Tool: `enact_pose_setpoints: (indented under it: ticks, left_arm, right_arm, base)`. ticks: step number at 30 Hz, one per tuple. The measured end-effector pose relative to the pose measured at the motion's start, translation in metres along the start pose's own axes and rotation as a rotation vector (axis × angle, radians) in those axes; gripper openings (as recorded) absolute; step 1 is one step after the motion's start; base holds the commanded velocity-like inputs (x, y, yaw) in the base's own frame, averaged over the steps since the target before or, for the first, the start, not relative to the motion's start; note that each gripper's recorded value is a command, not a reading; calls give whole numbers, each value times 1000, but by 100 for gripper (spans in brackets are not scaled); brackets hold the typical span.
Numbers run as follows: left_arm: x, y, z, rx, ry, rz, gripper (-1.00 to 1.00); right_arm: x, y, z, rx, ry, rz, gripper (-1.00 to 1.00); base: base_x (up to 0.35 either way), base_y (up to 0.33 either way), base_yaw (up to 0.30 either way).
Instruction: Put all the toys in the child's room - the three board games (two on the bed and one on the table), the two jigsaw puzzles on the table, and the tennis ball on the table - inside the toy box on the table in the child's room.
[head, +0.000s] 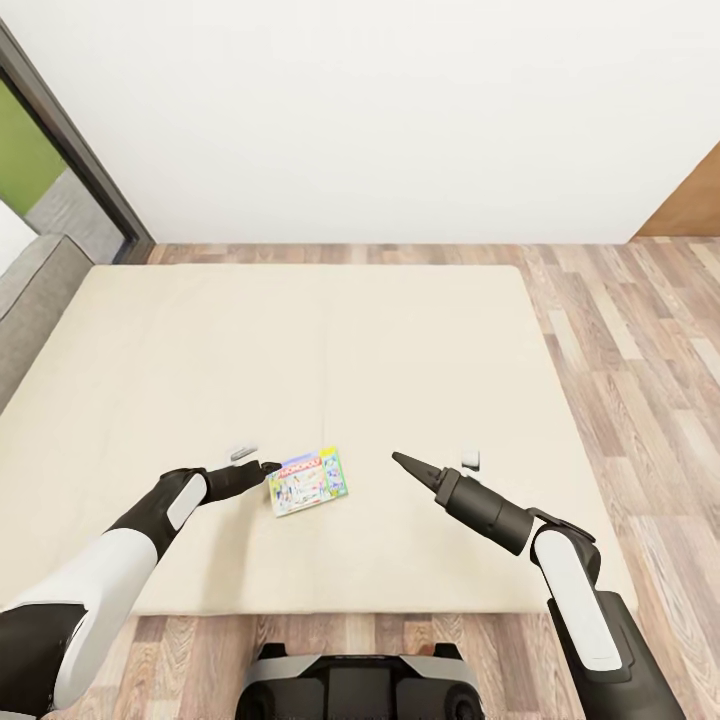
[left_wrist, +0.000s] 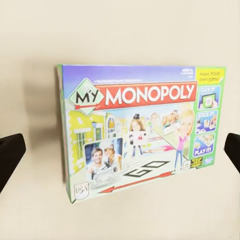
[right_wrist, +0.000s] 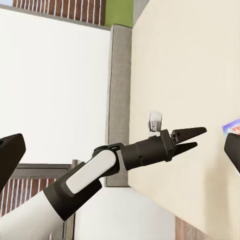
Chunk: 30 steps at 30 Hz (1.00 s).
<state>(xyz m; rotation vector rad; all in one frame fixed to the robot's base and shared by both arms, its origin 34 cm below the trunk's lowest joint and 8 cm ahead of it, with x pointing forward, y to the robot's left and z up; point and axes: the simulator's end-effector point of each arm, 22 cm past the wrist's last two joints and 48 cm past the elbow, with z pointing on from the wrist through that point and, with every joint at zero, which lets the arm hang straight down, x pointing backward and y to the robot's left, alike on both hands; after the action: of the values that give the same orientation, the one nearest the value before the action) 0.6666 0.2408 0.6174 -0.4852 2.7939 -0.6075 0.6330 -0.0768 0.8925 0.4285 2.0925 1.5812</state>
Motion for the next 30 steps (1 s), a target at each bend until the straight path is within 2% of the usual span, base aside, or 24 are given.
enact_pose_setpoints:
  ticks: [30]
  left_arm:
    - [20,17,17,-16,35,-16,100]
  right_arm:
    - [9,-24,2,25,13,39,100]
  base:
    - [0,0,0]
